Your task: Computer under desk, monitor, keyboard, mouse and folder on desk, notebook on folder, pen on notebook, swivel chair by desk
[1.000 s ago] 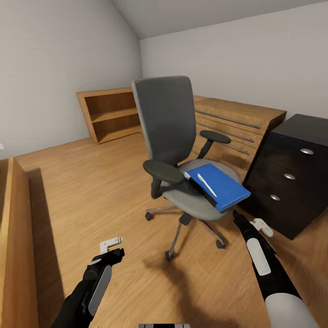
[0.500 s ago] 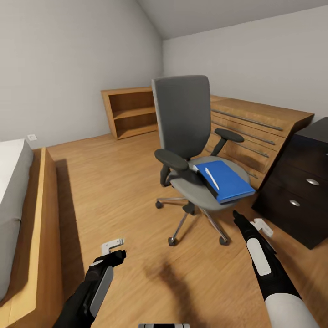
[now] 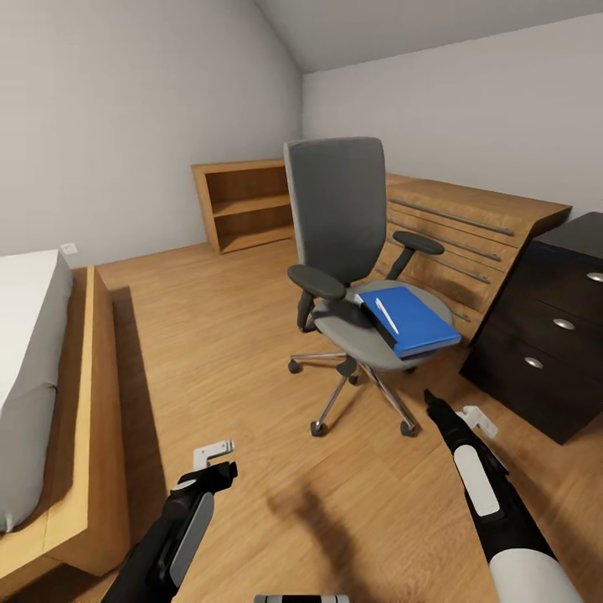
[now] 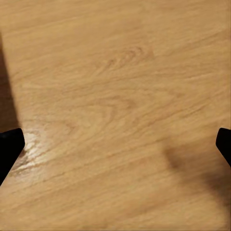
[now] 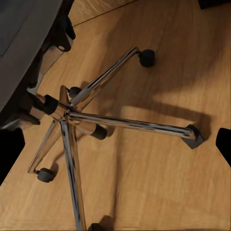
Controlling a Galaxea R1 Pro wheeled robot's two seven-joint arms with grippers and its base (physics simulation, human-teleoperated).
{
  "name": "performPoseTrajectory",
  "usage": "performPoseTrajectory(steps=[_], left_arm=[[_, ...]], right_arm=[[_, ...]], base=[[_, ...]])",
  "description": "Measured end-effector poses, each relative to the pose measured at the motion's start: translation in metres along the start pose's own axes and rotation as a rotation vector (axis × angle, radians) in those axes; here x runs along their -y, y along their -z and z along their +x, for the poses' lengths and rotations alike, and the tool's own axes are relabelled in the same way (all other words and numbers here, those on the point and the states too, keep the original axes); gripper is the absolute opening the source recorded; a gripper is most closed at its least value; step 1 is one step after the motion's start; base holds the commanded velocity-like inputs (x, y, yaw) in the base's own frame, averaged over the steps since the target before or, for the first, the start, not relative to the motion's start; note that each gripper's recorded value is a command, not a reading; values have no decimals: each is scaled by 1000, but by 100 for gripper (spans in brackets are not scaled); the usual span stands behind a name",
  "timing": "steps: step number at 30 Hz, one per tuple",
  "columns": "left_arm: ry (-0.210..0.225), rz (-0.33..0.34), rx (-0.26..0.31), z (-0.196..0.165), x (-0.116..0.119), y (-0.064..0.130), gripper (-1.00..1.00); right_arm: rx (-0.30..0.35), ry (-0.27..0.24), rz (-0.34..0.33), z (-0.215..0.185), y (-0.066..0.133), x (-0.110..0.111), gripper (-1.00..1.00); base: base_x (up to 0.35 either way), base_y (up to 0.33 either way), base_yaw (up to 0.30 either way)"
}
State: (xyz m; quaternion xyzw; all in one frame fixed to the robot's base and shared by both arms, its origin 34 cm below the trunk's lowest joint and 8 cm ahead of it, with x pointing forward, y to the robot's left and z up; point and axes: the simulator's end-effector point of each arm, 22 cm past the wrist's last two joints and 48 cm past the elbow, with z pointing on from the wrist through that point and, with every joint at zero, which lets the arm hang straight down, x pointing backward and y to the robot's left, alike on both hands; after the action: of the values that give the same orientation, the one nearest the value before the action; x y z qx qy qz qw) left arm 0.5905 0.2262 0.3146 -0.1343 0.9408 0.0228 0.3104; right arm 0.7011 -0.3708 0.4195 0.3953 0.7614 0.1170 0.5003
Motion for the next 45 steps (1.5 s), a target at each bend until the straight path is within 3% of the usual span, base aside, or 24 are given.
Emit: performPoseTrajectory(steps=[5,14,16,20,45], left_arm=[[0,0,2,0,0,0,100],[-15,9,3,1,6,1,100],[-17,11,2,1,7,1,100],[-17,12,2,2,8,1,100],[-14,6,3,6,6,-1,100]], right_arm=[[-28,2,-87,16,5,-15,100],[-177,23,-170,67,14,-46,100],[-209,21,-262,75,20,-65,100],[-219,18,-320,77,24,-77,100],[-221,9,-338,76,26,-79,100]], base=[[-6,0,0],[0,0,0],[0,0,0],[8,0,0],[193,0,0]])
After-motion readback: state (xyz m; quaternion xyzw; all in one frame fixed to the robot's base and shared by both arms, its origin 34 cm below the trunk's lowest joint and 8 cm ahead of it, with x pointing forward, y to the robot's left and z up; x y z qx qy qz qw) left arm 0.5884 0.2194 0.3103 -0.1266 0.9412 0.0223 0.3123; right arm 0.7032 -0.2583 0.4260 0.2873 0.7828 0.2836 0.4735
